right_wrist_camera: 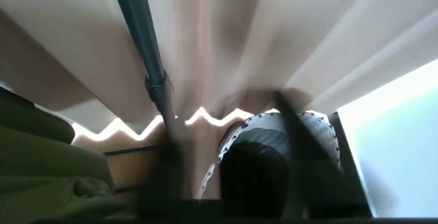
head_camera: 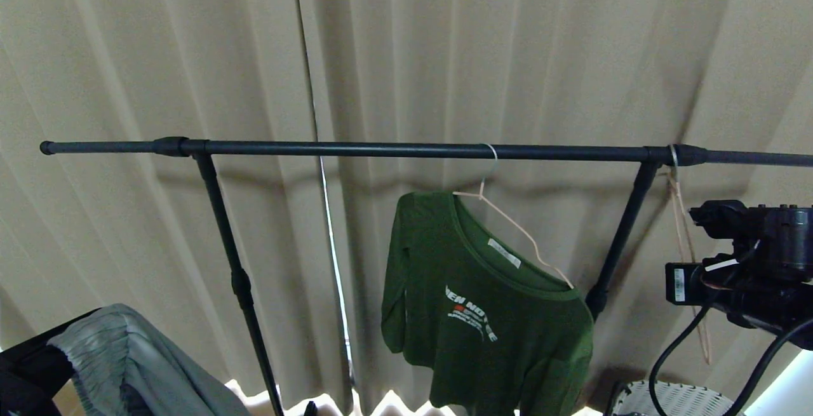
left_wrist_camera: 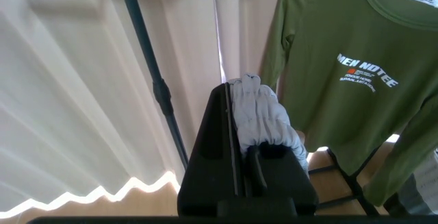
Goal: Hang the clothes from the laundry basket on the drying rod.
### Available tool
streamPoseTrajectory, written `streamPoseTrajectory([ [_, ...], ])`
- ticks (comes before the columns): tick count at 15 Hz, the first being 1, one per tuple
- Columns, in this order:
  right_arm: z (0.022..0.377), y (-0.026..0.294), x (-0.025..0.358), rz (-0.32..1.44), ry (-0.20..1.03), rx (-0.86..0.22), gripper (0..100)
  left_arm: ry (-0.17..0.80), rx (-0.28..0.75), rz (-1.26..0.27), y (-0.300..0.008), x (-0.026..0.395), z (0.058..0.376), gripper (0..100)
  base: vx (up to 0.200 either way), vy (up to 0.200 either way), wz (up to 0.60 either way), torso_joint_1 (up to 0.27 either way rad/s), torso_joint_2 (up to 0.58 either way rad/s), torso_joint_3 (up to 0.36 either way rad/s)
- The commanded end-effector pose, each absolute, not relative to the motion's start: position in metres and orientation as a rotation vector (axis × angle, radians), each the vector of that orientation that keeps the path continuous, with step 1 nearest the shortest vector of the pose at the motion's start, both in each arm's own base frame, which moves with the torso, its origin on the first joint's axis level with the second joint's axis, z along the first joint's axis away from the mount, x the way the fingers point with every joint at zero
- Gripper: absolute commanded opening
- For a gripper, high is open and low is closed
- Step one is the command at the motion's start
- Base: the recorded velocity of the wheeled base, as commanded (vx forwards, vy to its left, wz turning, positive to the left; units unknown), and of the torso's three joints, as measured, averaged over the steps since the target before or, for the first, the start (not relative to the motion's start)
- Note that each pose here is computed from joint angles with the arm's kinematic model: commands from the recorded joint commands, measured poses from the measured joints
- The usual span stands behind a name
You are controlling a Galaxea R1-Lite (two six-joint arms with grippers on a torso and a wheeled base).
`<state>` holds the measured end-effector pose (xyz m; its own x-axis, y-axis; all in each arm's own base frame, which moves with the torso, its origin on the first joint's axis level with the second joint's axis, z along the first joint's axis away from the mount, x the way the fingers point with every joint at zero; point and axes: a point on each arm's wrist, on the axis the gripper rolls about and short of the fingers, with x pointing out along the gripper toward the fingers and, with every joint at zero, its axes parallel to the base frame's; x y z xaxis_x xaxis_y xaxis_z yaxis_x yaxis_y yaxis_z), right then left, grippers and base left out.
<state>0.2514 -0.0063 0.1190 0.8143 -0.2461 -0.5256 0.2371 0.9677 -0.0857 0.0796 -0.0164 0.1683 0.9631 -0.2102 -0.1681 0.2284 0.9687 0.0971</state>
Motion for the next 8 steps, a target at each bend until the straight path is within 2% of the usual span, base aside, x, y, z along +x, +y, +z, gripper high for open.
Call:
streamPoseTrajectory([
  [1,0.125,-0.007,0.250,-0.257,0.538,-0.012,0,0.159,0.116,-0.223,-0.016,0.080,0.168,0,0.000,0.000,0.00,0.000,0.00,0.000],
  [8,0.148,-0.007,0.236,-0.244,0.446,-0.027,0,0.159,0.116,-0.223,-0.016,0.080,0.168,0,0.000,0.000,0.00,0.000,0.00,0.000],
])
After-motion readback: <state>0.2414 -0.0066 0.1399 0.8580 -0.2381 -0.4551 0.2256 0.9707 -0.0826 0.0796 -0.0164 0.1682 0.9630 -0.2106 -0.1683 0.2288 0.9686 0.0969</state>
